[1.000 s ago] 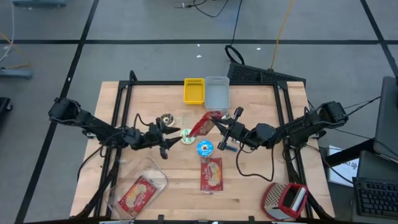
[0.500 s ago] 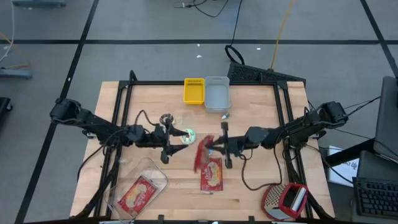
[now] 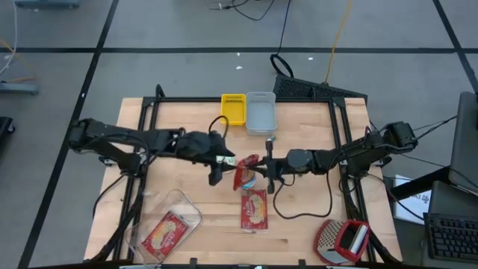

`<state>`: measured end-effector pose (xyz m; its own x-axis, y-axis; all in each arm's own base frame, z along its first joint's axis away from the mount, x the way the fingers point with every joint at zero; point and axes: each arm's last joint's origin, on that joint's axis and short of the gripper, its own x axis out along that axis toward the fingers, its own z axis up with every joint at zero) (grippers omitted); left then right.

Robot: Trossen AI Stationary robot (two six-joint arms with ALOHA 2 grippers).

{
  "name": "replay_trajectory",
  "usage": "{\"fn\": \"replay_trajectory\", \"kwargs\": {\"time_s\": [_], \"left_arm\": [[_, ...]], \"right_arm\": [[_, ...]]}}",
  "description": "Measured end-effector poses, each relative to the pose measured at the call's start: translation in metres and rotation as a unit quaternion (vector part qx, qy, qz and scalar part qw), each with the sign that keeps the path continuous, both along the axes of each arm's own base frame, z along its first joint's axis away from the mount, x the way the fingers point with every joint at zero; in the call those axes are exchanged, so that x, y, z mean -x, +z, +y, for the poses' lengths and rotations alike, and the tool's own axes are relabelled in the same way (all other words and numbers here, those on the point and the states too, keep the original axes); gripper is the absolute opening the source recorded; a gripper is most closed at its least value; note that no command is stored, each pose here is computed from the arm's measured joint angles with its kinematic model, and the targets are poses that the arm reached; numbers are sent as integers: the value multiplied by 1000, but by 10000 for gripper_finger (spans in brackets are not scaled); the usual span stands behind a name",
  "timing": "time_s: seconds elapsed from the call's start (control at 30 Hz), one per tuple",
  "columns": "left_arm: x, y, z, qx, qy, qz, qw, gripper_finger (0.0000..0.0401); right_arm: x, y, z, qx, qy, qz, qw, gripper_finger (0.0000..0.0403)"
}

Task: Pick & Place Food Item
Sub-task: Stack the right red popcorn bag on top of the red popcorn bag in the transparent bin

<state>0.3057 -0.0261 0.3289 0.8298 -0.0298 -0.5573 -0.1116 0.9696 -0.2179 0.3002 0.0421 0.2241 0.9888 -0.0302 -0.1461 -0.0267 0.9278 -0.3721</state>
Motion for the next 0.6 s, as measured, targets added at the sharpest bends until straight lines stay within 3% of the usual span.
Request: {"fn": "replay_trajectory", "kwargs": {"time_s": [0.2,0.6], "left_arm": [[-22,9,5,5,-20,31,999,223],[-56,-19,22,-11,-7,101,995,223]], "right_arm": [[0,0,-2,6,-34,1,999,0],[0,-1,-2,12,-36,7,999,0]]}}
